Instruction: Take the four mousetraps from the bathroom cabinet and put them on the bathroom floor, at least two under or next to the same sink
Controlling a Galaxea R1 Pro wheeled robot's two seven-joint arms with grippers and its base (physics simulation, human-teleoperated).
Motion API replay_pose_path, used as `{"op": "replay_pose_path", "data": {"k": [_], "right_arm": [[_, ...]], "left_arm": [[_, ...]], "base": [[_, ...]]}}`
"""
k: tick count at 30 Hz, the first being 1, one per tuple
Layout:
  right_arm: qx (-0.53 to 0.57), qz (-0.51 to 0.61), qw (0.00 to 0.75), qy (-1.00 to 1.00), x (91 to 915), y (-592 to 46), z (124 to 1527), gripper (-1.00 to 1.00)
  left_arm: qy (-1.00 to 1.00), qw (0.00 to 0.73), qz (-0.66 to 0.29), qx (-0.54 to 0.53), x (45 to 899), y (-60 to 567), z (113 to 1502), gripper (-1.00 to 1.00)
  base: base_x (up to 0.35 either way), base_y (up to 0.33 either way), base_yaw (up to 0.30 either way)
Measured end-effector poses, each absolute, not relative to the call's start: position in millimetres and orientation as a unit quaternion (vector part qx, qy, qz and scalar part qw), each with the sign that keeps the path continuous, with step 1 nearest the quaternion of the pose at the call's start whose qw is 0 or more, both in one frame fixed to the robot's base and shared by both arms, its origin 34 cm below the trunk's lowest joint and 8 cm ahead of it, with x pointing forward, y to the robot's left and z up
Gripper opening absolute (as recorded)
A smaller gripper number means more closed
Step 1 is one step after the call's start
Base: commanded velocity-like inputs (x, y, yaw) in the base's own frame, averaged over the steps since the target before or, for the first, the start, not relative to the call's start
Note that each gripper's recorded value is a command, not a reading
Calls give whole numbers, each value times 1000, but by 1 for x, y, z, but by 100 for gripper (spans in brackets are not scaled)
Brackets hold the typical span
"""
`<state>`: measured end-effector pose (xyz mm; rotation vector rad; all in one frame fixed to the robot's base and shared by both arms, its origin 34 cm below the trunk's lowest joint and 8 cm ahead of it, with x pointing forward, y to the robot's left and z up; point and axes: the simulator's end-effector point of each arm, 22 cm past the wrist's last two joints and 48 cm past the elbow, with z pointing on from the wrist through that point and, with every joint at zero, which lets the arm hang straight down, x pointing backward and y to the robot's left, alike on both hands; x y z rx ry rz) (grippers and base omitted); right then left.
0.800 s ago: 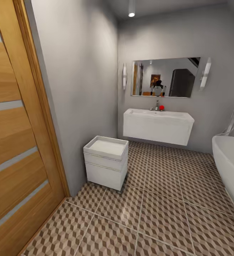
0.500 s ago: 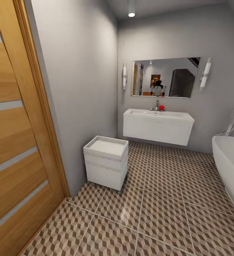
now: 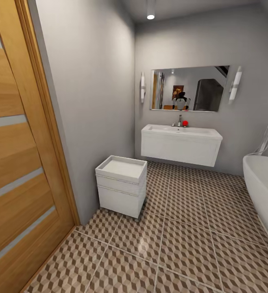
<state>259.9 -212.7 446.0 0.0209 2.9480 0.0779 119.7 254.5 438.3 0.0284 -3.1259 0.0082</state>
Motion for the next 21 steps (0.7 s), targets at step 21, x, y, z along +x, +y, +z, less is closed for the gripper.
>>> {"op": "replay_pose_path", "data": {"k": [21], "right_arm": [[6,23,148,989,305,-214,456,100]], "left_arm": [[-998,-64,-14,10,182,263,440,100]], "base": [[0,0,0]]}}
